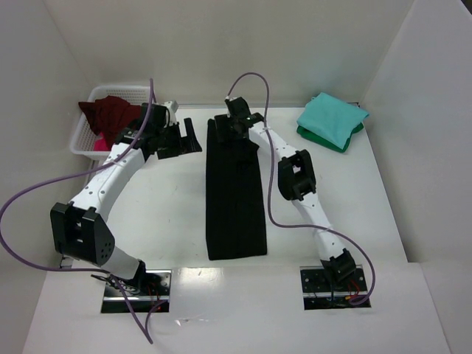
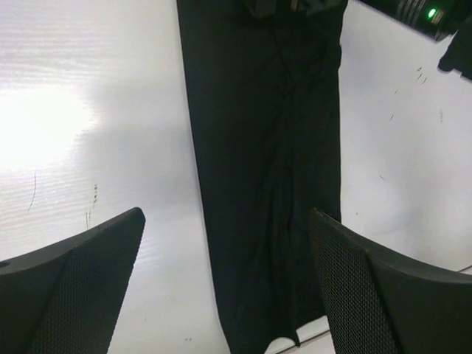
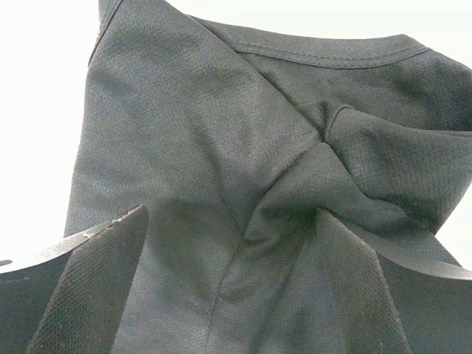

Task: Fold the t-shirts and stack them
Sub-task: Rotate the tshirt 90 degrees

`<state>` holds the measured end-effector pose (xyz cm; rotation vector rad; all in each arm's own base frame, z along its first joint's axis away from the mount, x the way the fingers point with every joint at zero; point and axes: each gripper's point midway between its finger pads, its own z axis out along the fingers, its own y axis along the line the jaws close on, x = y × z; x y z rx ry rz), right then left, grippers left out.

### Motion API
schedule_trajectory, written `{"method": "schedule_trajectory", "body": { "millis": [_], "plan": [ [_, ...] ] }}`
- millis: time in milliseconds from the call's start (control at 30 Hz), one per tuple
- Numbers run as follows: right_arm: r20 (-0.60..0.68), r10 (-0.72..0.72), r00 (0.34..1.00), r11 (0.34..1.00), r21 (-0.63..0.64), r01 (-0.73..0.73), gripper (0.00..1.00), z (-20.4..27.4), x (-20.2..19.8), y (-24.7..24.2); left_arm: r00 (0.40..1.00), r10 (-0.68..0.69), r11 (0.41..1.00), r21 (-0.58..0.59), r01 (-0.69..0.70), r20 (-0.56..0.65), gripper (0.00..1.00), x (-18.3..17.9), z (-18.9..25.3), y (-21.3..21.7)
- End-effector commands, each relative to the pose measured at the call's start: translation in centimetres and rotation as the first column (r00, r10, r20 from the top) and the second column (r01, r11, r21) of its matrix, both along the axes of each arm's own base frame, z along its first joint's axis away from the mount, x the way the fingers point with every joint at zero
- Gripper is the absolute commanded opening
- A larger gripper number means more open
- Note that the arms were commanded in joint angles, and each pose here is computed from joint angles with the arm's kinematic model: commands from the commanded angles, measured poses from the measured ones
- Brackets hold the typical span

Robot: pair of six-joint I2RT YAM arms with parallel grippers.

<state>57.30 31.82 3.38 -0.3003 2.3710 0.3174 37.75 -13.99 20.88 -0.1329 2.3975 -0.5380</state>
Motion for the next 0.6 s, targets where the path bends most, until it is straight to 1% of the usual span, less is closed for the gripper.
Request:
{"method": "schedule_trajectory", "body": {
  "millis": [0, 100, 200, 367, 467, 567],
  "plan": [
    [-0.057, -0.062, 0.996, 0.998, -0.012, 0.061, 1.0, -1.8, 1.2, -3.2, 1.0, -0.027, 1.0, 0.01, 0.027, -0.004, 0.99, 0.0, 0.3, 0.0],
    [-0.004, -0.092, 0.996, 0.996, 0.015, 0.092, 1.0, -0.6, 3.0, -3.7, 0.999, -0.034, 0.999, 0.008, 0.034, -0.034, 0.99, 0.0, -0.6, -0.2],
    [0.055, -0.147, 0.988, 0.989, 0.025, 0.146, 1.0, 0.6, 5.2, -5.8, 0.998, -0.054, 0.999, 0.001, 0.054, -0.041, 0.99, -0.1, -0.6, -0.5],
    [0.113, -0.145, 0.983, 0.989, 0.005, 0.145, 1.0, 2.7, 5.9, -6.2, 0.997, -0.061, 0.998, 0.009, 0.061, -0.053, 0.99, -0.5, -1.2, -0.4],
    [0.151, -0.143, 0.978, 0.99, 0.033, 0.14, 1.0, 6.6, 5.8, -6.1, 0.997, -0.064, 0.998, 0.004, 0.064, -0.04, 0.99, -0.9, -1.2, -0.3],
    [0.227, -0.133, 0.965, 0.989, 0.094, 0.114, 1.0, 13.9, 5.1, -6.0, 0.996, -0.093, 0.995, -0.02, 0.093, -0.002, 0.99, -1.2, -0.5, -0.8]
  ]
}}
